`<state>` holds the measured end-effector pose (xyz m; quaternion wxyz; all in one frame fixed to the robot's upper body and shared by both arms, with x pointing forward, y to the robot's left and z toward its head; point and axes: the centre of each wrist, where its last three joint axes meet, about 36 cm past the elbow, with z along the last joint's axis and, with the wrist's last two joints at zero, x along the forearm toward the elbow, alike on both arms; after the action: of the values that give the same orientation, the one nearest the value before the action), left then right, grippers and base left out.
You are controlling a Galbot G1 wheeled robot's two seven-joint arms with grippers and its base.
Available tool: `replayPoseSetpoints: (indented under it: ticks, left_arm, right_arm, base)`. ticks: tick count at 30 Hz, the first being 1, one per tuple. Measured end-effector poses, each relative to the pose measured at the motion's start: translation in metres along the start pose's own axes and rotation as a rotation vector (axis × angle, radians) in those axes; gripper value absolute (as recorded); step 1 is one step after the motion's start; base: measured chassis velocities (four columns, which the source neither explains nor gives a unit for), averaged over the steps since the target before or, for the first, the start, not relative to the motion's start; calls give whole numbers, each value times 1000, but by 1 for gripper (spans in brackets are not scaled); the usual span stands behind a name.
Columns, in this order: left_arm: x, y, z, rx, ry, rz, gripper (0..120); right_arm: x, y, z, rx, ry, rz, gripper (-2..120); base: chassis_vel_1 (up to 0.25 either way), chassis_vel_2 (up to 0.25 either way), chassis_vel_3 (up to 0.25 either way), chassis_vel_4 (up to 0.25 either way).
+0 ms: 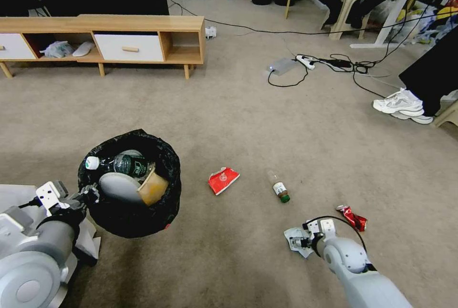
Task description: Pick up the trash bin and place the garbage on the floor into it.
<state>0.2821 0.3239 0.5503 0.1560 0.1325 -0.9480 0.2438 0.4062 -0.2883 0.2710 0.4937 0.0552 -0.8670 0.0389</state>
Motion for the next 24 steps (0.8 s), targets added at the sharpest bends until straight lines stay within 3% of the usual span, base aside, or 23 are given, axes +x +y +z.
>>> replayPoseSetpoints:
  ticks: [3, 5, 12, 14, 18, 21, 24]
  left_arm:
    - [-1, 1, 0, 0, 0, -2, 4]
    - [-2, 2, 0, 1, 2, -4, 4]
    - [-4, 3, 0, 2, 4, -3, 4]
    - [-5, 3, 0, 2, 5, 0, 4]
    - [-6, 3, 0, 2, 6, 4, 4]
    - [-7, 3, 0, 0, 8, 6, 4]
    - [-8, 3, 0, 0, 8, 6, 4]
  right_arm:
    - [-4, 4, 0, -1, 4, -2, 77]
    - [-9, 4, 1, 0, 11, 4, 65]
    - [-10, -1, 4, 3, 16, 21, 59]
    - [-10, -4, 6, 2, 18, 28, 50]
    - [-9, -5, 7, 2, 18, 31, 42]
    - [-8, -7, 9, 2, 21, 37, 25]
    - [-8, -7, 10, 4, 22, 40, 19]
  base:
    - [0, 0, 0, 0]
    - [0, 0, 0, 0]
    - [0, 0, 0, 0]
    - [0, 0, 0, 0]
    - [0, 0, 0, 0]
    - [0, 0, 0, 0]
    - [0, 0, 0, 0]
